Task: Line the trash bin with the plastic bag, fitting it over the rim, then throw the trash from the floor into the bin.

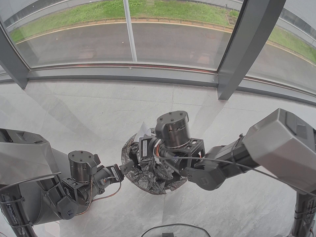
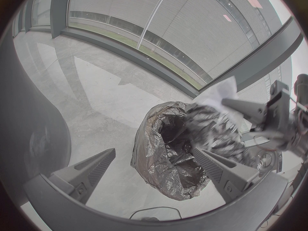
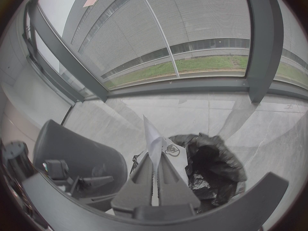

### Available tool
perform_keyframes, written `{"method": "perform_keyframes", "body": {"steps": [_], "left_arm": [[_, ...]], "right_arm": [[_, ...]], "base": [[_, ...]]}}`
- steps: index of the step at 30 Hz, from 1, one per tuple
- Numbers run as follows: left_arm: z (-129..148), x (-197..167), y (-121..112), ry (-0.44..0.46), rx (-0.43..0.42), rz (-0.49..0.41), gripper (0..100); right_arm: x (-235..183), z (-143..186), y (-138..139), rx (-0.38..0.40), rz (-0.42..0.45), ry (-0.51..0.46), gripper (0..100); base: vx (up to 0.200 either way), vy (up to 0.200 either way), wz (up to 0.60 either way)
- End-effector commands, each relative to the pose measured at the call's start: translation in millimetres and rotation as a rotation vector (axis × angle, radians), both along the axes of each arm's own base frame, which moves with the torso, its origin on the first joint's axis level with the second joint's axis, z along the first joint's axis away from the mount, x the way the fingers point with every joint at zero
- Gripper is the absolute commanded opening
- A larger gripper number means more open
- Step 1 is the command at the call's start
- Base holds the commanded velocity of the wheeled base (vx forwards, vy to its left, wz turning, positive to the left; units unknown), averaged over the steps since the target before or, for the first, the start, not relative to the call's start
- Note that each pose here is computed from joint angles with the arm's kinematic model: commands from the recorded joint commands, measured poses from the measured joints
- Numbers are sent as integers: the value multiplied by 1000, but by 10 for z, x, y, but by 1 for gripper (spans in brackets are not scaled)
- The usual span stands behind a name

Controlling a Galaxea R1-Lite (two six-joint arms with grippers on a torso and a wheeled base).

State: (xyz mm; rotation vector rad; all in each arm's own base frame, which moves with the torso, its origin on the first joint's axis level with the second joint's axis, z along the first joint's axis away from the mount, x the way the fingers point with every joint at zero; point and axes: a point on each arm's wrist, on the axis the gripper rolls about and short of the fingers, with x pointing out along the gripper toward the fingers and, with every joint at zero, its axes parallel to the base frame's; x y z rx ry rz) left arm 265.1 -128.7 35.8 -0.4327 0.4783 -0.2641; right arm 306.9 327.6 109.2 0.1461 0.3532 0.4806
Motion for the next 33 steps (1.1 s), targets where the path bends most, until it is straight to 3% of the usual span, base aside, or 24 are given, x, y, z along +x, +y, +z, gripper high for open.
{"method": "perform_keyframes", "body": {"steps": [1,14,15,28,33], "left_arm": [[-1,-1,2,0,0,1,100],[-8,-7,-5,3,2,-2,100],[-8,-6,-1,3,1,-2,100],[-8,-6,-1,3,1,-2,100],[-12,-7,-6,4,2,-3,100]], "right_arm": [[118,-496,89,-71,-7,58,0],[285,-479,-51,-95,-58,31,0],[285,-479,-51,-95,-58,31,100],[250,-376,-6,-58,-52,14,100],[185,-514,56,-64,-25,50,100]], "base": [[0,0,0],[0,0,0],[0,0,0],[0,0,0],[0,0,0]]}}
